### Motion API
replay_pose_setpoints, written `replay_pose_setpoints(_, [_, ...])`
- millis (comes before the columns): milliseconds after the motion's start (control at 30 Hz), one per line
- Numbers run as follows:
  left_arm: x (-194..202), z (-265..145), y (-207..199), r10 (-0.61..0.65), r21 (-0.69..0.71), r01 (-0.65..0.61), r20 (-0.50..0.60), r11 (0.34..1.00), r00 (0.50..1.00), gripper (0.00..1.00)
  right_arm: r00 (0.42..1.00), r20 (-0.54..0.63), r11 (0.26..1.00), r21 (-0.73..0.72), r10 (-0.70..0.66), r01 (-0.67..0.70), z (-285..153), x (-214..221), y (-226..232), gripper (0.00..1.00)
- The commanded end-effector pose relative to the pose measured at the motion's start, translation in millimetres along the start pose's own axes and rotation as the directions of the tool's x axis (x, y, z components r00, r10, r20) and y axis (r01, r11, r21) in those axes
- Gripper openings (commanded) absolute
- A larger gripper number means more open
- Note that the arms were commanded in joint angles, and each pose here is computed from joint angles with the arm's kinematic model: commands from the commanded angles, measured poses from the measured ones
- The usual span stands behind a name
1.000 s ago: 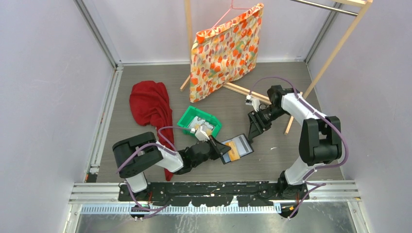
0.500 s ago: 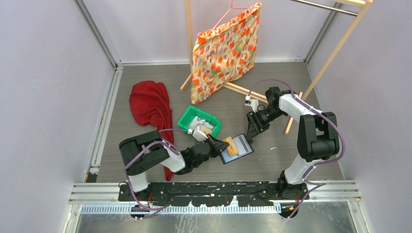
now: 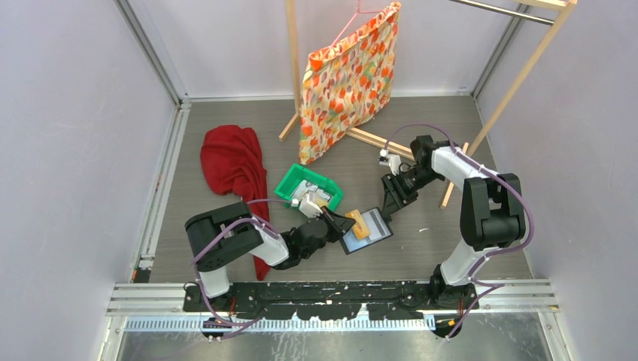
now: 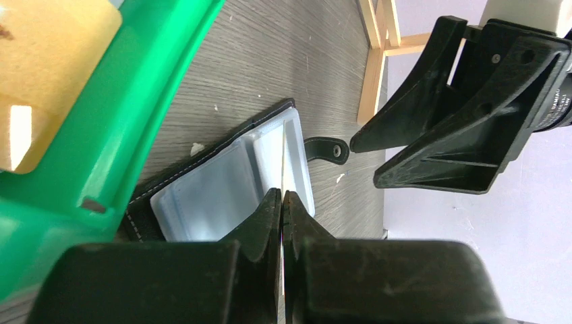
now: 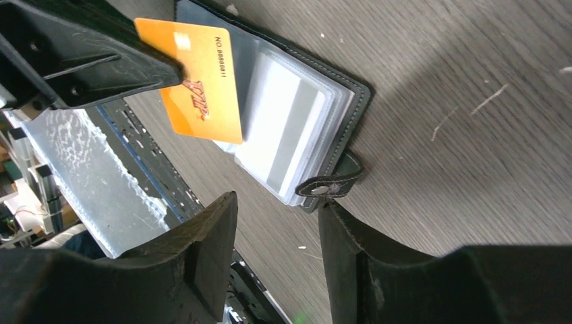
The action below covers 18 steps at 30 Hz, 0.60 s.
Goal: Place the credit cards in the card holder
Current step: Insert the credit card into the card holder.
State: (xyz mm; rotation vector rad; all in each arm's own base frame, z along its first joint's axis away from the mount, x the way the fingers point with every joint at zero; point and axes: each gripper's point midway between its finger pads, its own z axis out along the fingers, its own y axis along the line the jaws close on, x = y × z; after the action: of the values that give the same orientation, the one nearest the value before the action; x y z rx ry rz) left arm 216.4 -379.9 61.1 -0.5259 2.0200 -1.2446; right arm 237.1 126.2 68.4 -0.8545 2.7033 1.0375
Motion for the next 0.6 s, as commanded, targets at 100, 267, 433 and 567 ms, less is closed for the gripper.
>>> replay_pose_setpoints(100, [5.3,1.2,-11.0,0.041,-0.040,-0.040,0.024,0.998,0.999,0.00,0.999,-0.031,0.996,0.074,0.045,-0.042,9.2,4.9,-18.7,0.53])
replay_pose_setpoints(267, [-1.5,-11.6,-5.4,0.093,-0.125,-0.085,0.057,0.989,0.994,0.00,0.998,-0.036,0.997,0.069,0.042,-0.040,11.0,5.3,-18.1,0.53])
replay_pose_setpoints(433, [-5.3,-11.7,-2.8,0.100,-0.141,-0.089,0.076,0.986,0.992,0.00,0.998,-0.046,0.997,0.070,0.036,-0.033,13.5,6.0,-16.5,0.53])
replay_pose_setpoints(567, [-5.8,-7.1,-4.9,0.087,-0.122,-0.075,0.096,0.990,0.992,0.00,0.998,-0.060,0.997,0.076,0.034,-0.029,16.5,6.7,-17.0,0.53])
